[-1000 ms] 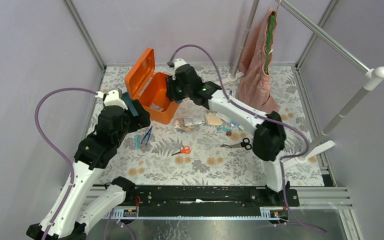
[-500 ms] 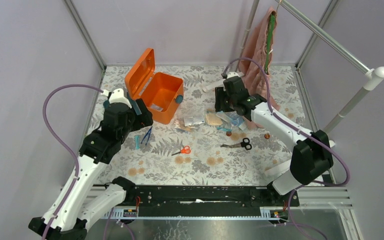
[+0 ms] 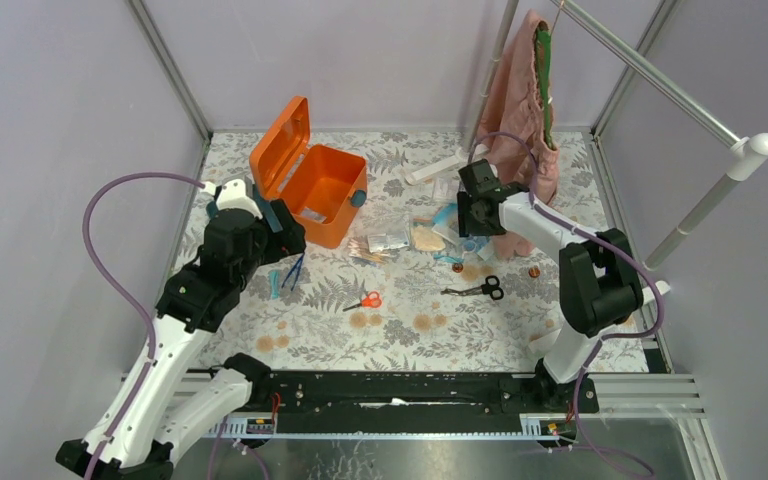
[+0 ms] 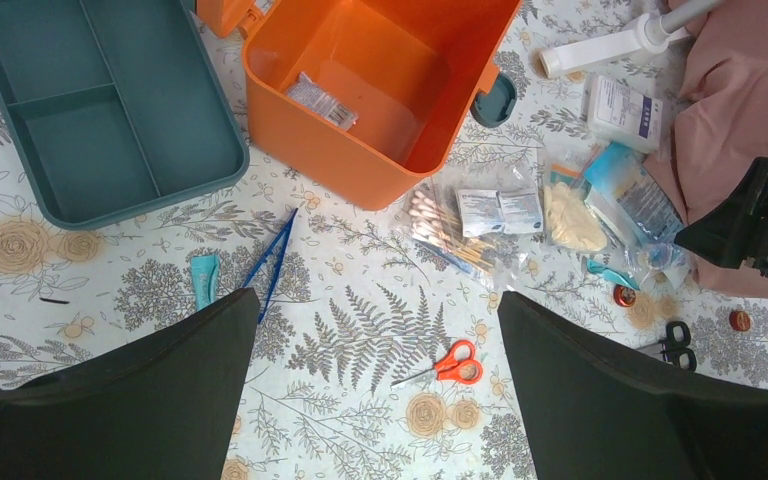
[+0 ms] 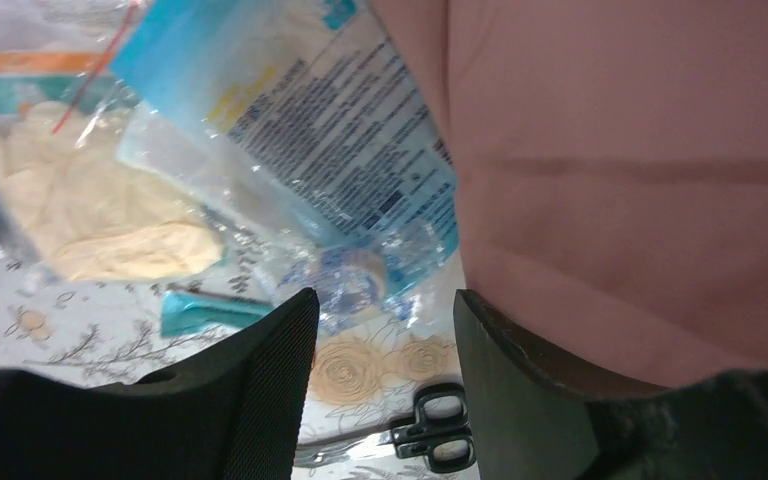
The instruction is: Organize the medicine kit
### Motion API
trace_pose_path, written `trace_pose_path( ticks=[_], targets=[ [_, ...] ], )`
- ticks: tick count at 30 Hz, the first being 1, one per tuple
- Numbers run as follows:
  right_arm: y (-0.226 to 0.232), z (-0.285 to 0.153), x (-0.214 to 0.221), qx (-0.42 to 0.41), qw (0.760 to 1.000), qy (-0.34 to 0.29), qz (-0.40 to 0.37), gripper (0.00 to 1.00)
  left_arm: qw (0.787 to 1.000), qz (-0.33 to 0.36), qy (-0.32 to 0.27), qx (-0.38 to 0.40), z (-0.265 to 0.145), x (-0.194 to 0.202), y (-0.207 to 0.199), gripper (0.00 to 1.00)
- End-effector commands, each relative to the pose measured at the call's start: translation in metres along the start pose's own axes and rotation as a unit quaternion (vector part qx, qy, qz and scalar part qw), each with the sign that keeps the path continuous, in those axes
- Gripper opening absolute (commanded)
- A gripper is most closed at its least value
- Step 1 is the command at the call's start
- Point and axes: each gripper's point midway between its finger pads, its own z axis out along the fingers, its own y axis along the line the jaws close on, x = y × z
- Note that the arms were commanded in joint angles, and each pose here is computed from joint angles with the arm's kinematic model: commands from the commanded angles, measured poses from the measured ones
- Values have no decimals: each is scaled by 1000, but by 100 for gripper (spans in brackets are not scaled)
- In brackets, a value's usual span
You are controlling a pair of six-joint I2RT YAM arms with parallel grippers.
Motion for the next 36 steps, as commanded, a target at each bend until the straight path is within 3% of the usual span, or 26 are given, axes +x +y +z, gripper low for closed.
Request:
trace_pose_path(
  ticks=[1, 9, 24, 29, 34, 36],
  targets=[
    [-17, 0, -13, 13, 1000, 1, 11, 61, 1000, 0, -12, 6, -1, -2, -1, 99],
    [-24, 13, 0, -9, 999, 30, 31, 63, 1000, 1, -10, 5, 0, -1, -1, 99],
    [-18, 33, 16, -45, 996, 60, 47, 51, 1000, 0, -5, 5, 3, 0, -2, 99],
    [-16, 36, 21, -52, 995, 66, 50, 38, 1000, -1, -6, 5, 3, 0, -2, 98],
    [-14, 27, 15, -64, 995, 48, 55, 12, 1000, -1, -5, 6, 3, -1, -3, 99],
    [-14, 22, 11, -67, 995, 39, 58, 8, 1000, 0, -4, 6, 4, -1, -4, 99]
  ],
)
